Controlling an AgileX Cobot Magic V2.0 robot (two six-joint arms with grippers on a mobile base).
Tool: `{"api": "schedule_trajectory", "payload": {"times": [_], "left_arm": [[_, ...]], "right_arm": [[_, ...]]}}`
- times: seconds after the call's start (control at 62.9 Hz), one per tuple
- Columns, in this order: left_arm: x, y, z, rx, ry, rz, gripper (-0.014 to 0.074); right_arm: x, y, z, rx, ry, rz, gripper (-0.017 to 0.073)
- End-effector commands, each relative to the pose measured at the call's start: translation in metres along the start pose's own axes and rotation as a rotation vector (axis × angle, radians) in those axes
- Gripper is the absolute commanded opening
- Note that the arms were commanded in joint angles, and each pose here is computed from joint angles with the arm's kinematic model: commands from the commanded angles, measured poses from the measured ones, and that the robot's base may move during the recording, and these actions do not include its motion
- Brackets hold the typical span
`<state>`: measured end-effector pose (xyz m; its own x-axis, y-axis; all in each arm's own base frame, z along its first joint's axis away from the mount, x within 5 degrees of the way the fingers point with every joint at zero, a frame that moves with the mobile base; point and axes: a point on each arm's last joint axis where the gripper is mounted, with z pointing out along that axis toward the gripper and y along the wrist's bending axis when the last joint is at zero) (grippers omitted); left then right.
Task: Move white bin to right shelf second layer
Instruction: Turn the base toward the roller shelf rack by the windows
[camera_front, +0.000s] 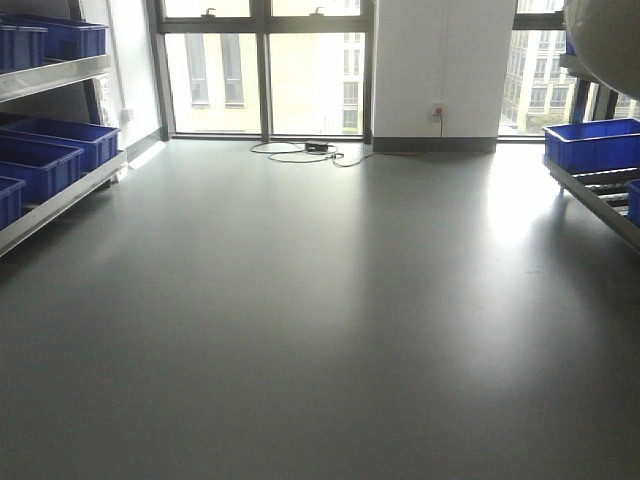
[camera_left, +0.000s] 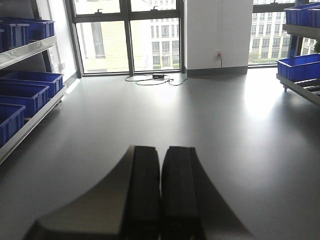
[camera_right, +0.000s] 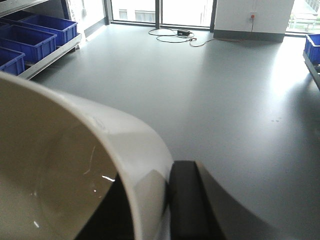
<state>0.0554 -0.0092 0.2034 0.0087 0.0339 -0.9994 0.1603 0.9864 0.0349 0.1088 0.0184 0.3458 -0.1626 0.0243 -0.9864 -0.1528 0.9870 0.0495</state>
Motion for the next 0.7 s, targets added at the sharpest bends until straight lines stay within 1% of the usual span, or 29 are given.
{"api": "schedule_trajectory", "payload": {"times": [0.0,0.683], "left_arm": [[0.0041,0.0002,0.0003,-0.004,-0.061,-0.009,0.0085],[0.0041,0.0002,0.0003,-0.004,-0.061,-0.009,0.0085]], "right_arm": [[-0.0194,0.0010,-0.0034,-0.009,-0.130,-0.007,0.0057],[-0.0194,0.0010,-0.0034,-0.009,-0.130,-0.007,0.0057]]}}
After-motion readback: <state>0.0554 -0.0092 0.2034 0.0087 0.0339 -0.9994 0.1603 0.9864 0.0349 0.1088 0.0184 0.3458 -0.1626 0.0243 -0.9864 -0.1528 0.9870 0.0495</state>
